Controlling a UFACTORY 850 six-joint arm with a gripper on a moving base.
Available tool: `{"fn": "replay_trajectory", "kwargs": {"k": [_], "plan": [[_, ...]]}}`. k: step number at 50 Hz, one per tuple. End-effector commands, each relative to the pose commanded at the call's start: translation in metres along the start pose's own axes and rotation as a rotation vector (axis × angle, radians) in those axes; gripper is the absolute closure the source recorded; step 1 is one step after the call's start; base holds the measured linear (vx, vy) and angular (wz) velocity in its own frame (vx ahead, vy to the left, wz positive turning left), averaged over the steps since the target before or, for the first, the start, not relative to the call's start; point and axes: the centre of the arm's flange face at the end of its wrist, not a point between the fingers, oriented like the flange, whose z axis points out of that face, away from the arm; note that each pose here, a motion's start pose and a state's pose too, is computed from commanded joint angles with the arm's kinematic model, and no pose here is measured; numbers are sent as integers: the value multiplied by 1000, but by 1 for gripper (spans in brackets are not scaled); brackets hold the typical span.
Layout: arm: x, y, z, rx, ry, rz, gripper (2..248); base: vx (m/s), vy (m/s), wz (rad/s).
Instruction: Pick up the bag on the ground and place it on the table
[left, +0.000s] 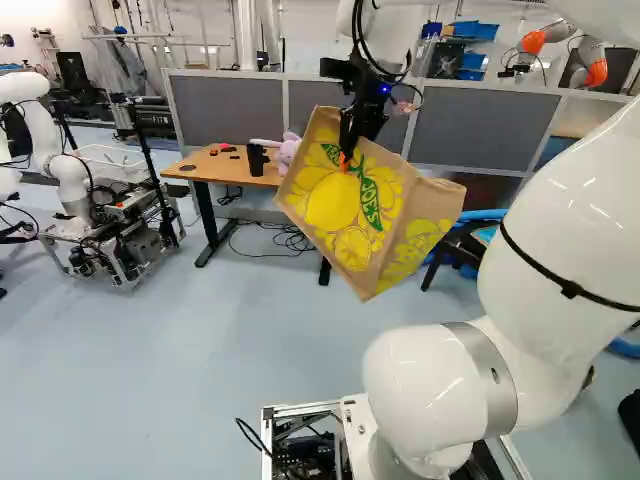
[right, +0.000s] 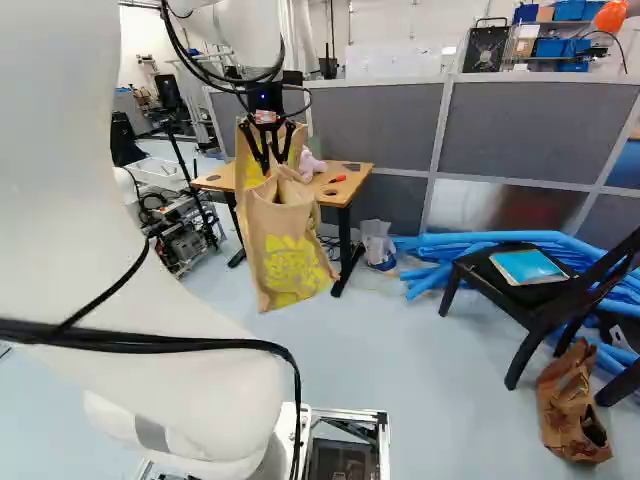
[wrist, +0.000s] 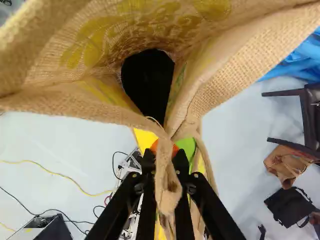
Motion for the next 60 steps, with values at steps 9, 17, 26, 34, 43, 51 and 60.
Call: {"fn": "replay_trajectory", "kwargs": {"k": [9, 17, 26, 34, 43, 51, 60], "plan": [[0, 0, 0, 0, 0, 0, 215, 0, 0, 0], [0, 0, 0, 0, 0, 0, 215, 18, 32, 184], [0, 0, 0, 0, 0, 0, 215, -6, 36, 182], [0, 0, 0, 0, 0, 0, 215, 1, 43, 198], [0, 0, 0, 0, 0, 0, 215, -1, 47, 224], [0, 0, 0, 0, 0, 0, 215, -1, 48, 230], [0, 0, 0, 0, 0, 0, 215, -2, 44, 234]]}}
